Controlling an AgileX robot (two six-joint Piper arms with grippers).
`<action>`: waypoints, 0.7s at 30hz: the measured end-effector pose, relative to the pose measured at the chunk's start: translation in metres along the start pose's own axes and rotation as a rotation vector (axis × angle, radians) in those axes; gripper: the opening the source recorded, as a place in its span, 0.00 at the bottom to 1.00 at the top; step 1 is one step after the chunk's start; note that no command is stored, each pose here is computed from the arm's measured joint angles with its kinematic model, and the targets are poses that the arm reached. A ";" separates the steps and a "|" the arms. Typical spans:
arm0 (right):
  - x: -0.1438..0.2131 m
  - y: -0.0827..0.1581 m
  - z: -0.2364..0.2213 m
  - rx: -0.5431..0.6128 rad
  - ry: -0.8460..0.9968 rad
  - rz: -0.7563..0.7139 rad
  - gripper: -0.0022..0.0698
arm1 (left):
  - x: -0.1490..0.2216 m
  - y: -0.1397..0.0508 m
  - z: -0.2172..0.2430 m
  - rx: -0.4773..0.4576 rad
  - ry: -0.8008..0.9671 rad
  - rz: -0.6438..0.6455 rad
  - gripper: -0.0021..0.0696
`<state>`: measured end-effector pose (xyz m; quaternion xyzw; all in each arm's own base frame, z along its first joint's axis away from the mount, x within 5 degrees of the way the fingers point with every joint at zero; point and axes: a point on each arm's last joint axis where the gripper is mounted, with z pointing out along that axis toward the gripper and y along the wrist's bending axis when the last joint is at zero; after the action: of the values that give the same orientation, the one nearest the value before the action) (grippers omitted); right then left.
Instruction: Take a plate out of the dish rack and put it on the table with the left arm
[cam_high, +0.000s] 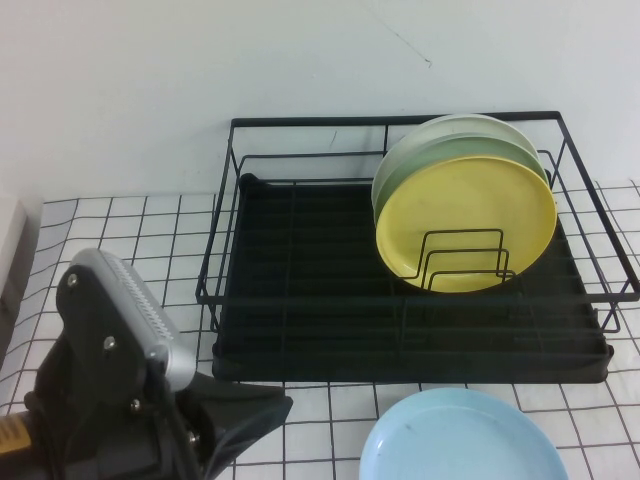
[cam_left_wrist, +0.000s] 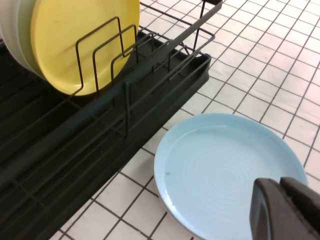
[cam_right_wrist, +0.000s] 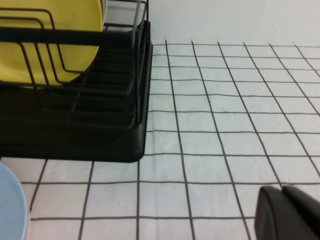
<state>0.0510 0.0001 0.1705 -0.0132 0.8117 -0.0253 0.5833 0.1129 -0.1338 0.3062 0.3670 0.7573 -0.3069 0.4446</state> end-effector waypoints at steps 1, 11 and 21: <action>0.000 0.000 0.000 0.000 0.000 0.000 0.03 | 0.002 0.000 0.000 0.001 0.004 -0.004 0.03; 0.000 0.000 0.000 0.000 0.000 0.000 0.03 | 0.014 0.004 -0.018 -0.118 -0.109 0.151 0.03; 0.000 0.000 0.000 0.000 0.000 0.000 0.03 | 0.102 0.026 -0.059 -0.499 -0.456 0.137 0.03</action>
<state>0.0510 0.0001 0.1705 -0.0132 0.8117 -0.0253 0.5833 0.0741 -0.0441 0.2350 0.2190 0.6637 -0.1558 0.6980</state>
